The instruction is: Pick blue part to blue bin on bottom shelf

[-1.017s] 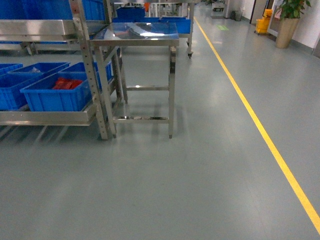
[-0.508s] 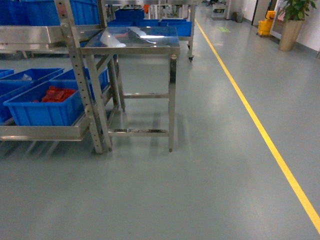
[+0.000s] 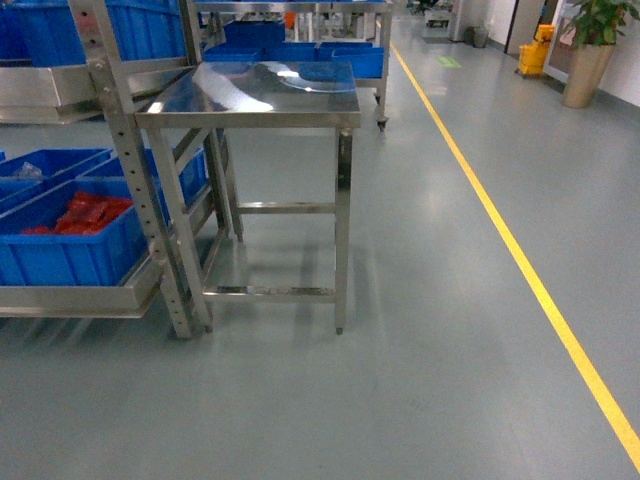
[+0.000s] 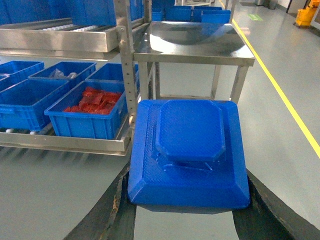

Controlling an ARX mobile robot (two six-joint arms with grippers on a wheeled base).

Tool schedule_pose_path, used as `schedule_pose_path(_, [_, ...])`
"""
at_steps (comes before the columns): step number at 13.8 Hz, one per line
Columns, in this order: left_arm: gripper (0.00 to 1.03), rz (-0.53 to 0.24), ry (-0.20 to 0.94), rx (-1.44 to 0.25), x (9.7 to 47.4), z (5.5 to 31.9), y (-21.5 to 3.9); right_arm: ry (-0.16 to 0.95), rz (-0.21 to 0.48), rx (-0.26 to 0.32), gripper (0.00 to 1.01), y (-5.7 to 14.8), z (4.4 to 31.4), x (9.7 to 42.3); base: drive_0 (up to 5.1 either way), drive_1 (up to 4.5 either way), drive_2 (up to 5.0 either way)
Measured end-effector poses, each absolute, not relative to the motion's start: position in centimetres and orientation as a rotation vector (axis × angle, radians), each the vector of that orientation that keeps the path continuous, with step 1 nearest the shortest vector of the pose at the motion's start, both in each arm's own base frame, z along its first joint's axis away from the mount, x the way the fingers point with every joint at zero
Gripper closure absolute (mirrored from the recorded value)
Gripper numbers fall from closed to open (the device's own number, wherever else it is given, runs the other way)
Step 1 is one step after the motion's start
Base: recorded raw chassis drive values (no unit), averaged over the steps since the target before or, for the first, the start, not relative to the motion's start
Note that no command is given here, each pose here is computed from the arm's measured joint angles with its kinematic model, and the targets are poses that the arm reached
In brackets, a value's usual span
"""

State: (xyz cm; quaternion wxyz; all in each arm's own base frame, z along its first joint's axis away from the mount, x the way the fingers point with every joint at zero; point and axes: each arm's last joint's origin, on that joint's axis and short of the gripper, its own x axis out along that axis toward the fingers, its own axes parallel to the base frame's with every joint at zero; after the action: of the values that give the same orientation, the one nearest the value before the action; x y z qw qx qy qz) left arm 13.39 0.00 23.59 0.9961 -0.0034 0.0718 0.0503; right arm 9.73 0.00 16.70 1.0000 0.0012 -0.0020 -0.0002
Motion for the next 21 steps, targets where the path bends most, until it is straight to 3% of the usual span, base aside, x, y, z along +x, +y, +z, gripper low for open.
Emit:
schedule_pose_path(19, [0.59,0.100,0.143,-0.007,13.40,23.60,-0.01,-0.002,-0.001,0.002,0.03,0.00,16.69,9.73,-0.1,3.96,-4.1])
schedule_pose_path(21, [0.59,0.100,0.155,-0.006,13.51,23.47,-0.01,-0.001,0.000,0.002,0.03,0.00,16.67,9.73,0.0,0.00,0.0])
